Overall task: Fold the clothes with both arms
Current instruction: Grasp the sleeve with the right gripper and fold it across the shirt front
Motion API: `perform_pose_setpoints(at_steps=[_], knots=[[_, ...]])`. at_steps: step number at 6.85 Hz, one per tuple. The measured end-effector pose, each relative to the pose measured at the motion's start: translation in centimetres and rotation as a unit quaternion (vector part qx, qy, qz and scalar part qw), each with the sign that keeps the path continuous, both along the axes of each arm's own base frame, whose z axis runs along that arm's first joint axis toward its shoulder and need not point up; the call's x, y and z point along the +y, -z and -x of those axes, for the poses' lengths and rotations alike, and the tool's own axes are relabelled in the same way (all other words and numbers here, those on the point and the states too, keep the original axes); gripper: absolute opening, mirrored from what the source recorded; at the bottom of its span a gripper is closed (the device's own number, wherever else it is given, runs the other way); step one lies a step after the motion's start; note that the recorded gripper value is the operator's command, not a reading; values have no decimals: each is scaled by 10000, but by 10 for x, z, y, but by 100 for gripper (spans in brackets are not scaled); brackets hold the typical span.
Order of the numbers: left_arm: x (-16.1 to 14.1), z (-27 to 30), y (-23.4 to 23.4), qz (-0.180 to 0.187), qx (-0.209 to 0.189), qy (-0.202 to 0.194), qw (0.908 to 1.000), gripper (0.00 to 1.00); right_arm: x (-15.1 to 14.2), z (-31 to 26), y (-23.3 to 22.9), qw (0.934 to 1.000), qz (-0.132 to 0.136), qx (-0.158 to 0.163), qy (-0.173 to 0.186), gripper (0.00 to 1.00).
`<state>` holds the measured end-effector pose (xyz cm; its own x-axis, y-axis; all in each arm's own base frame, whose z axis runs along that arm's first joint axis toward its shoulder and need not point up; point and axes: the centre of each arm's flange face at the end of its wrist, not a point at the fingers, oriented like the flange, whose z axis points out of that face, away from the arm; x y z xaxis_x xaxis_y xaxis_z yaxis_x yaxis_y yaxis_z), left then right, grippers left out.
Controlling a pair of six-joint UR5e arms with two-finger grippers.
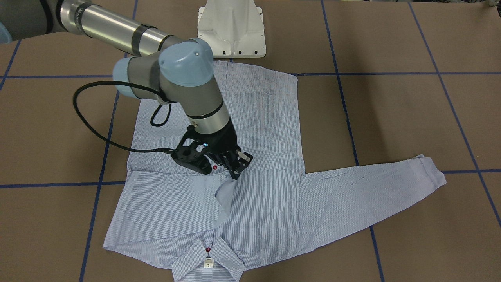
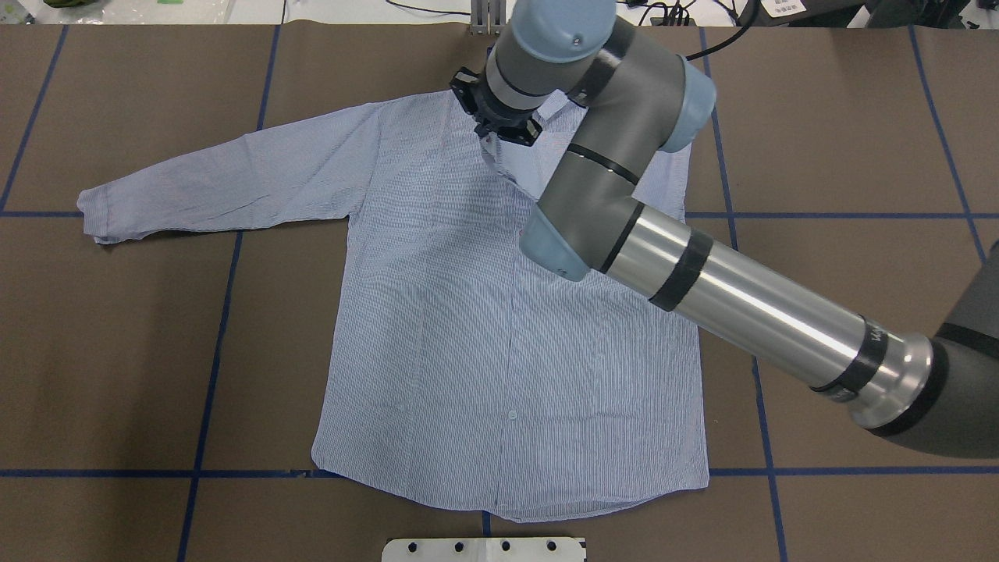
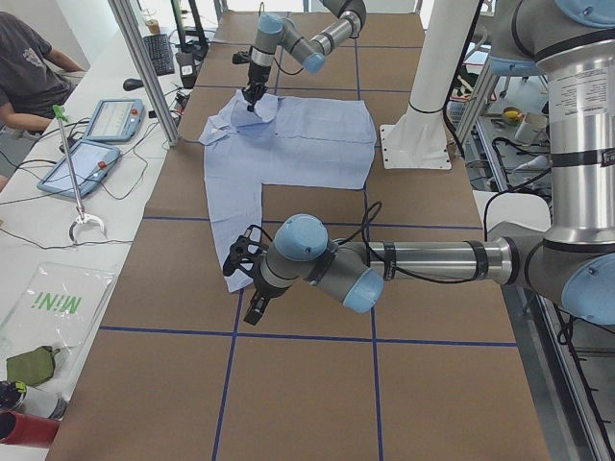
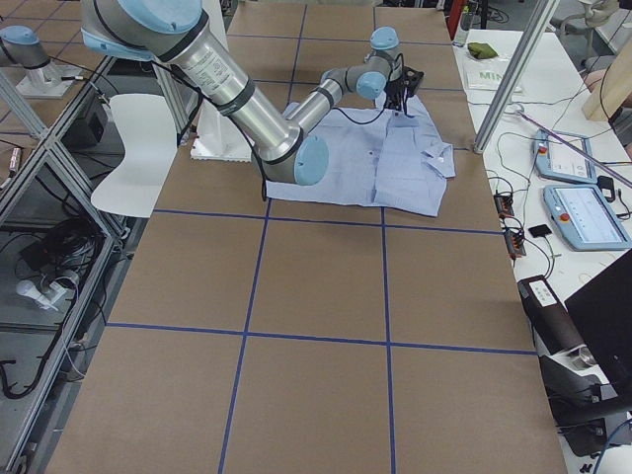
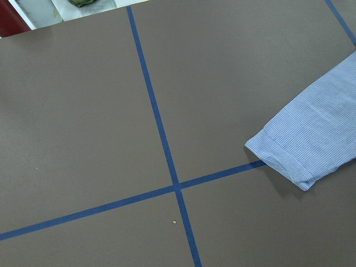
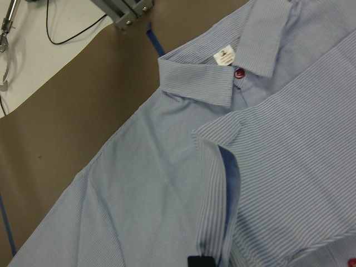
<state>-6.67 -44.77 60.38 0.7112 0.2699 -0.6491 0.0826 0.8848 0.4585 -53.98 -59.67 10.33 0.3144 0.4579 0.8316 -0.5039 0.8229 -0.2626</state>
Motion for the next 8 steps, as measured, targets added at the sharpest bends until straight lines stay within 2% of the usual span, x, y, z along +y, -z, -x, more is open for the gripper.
perform_pose_setpoints(at_steps=[2, 3, 4, 7, 8], knots=[[0, 0, 0, -10, -2, -5, 10000, 100, 7, 39, 27, 10000, -64, -26, -42, 0], [0, 0, 1, -10, -1, -8, 10000, 100, 12, 51, 31, 9999, -70, -23, -138, 29], [0, 0, 1, -9, -1, -7, 10000, 100, 15, 58, 32, 9997, -50, -19, -242, 98], [-2, -3, -3, -57, 43, 6, 10000, 100, 18, 80, 41, 9984, 87, 36, -552, 100], [-13, -14, -4, 71, 156, 48, 9998, 100, 19, 83, 52, 9982, 106, 2, -598, 100]])
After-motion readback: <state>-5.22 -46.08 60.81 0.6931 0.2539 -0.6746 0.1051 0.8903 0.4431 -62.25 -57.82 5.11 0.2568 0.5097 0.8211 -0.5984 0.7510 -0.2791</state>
